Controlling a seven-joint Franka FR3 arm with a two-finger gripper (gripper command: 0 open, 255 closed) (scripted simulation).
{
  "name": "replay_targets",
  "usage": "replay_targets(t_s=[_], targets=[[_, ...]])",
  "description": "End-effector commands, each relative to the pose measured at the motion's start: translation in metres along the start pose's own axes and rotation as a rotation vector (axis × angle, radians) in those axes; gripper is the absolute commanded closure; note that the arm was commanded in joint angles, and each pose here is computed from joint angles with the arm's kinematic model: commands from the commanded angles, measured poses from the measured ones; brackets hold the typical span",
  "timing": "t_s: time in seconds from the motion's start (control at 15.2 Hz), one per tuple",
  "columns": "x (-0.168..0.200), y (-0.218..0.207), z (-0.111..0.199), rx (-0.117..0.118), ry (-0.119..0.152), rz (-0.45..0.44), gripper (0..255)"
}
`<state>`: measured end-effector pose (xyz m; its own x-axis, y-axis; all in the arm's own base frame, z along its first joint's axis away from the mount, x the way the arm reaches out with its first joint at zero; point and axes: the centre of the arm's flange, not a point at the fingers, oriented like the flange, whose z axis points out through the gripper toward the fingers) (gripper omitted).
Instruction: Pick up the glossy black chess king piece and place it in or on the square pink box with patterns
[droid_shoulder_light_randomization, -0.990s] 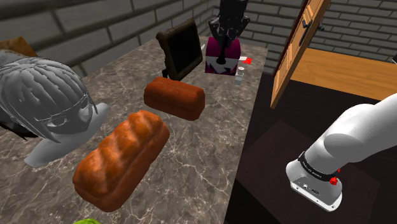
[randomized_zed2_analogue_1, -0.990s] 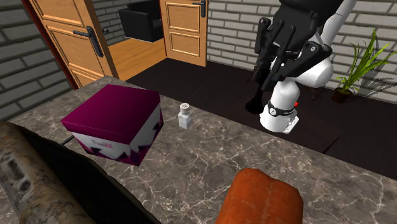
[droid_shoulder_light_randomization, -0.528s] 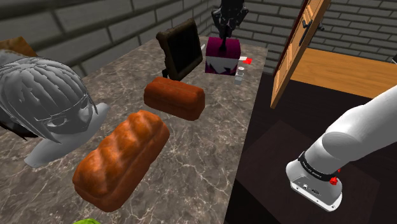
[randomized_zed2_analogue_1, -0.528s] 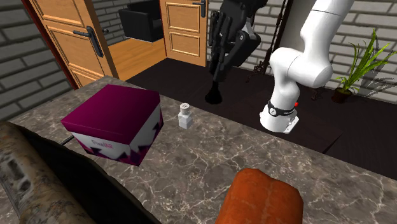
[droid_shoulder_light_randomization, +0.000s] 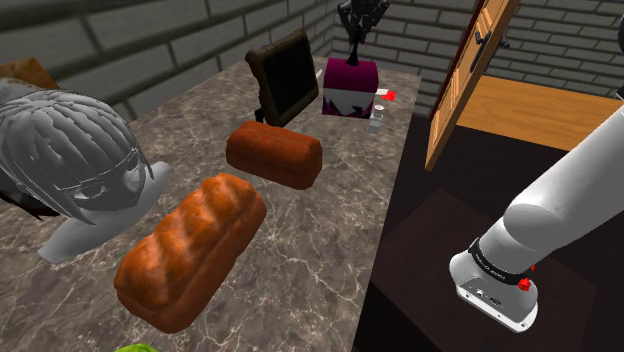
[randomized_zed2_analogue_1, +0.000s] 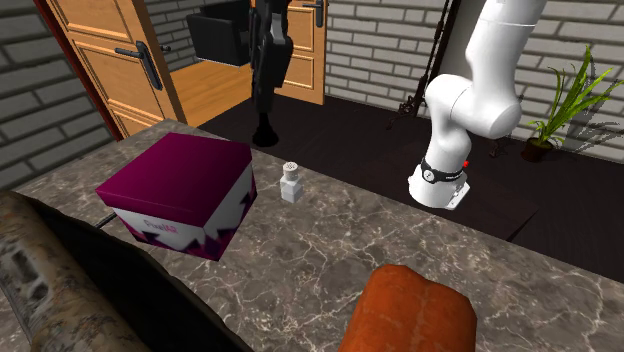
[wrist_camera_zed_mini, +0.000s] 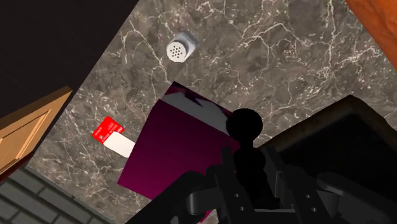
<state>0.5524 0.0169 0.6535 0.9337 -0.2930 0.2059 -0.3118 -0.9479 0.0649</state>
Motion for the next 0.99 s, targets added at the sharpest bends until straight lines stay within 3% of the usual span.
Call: replay_targets(t_s=[0.0,0.79,0.92], targets=[[0.022,0.014,0.006,0.0,0.001,-0.001,255],[0.154,0.099,0.032,0.0,0.001,-0.001,255],[0.152,0.098,0.043,0.0,0.001,-0.001,255]])
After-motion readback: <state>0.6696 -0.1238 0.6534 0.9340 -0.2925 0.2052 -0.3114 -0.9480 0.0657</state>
